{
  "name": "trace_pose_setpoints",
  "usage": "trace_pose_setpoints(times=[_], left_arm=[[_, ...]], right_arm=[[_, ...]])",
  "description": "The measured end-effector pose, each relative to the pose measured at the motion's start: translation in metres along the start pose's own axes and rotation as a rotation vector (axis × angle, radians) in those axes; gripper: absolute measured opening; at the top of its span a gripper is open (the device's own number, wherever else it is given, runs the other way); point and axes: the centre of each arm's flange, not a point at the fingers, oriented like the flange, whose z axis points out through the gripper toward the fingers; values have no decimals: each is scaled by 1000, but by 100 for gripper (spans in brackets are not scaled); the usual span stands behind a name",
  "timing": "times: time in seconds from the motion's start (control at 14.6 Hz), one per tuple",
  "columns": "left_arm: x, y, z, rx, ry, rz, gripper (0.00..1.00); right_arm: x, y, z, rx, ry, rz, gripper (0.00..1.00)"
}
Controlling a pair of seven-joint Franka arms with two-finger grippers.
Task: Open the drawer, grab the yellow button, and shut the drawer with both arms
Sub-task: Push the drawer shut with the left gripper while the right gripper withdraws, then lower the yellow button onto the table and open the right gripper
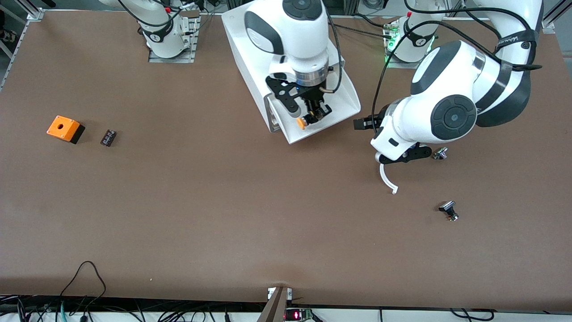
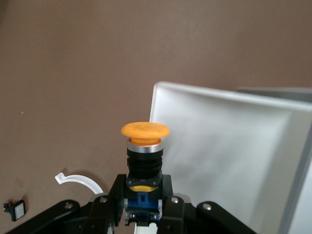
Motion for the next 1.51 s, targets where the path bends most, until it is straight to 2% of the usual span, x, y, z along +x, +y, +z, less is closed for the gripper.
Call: trace_pose_setpoints(times=[0.34, 0.62, 1.03, 1.3, 1.51], left_arm=[[9, 19, 25, -33, 41, -110, 100], [17, 33, 66, -72, 94, -116, 100], [-20, 70, 121, -36, 105, -173, 100], [-34, 80, 133, -13, 101, -186, 100], [-47, 90, 141, 2, 101, -202, 100]], right_arm=[[101, -3, -34, -50, -29, -242, 33], [196, 7, -38, -146, -41, -457, 33], [330, 40, -20, -258, -10, -723, 33], [394, 69, 10, -278, 14, -819, 33], [431, 98, 47, -259, 51, -881, 33]])
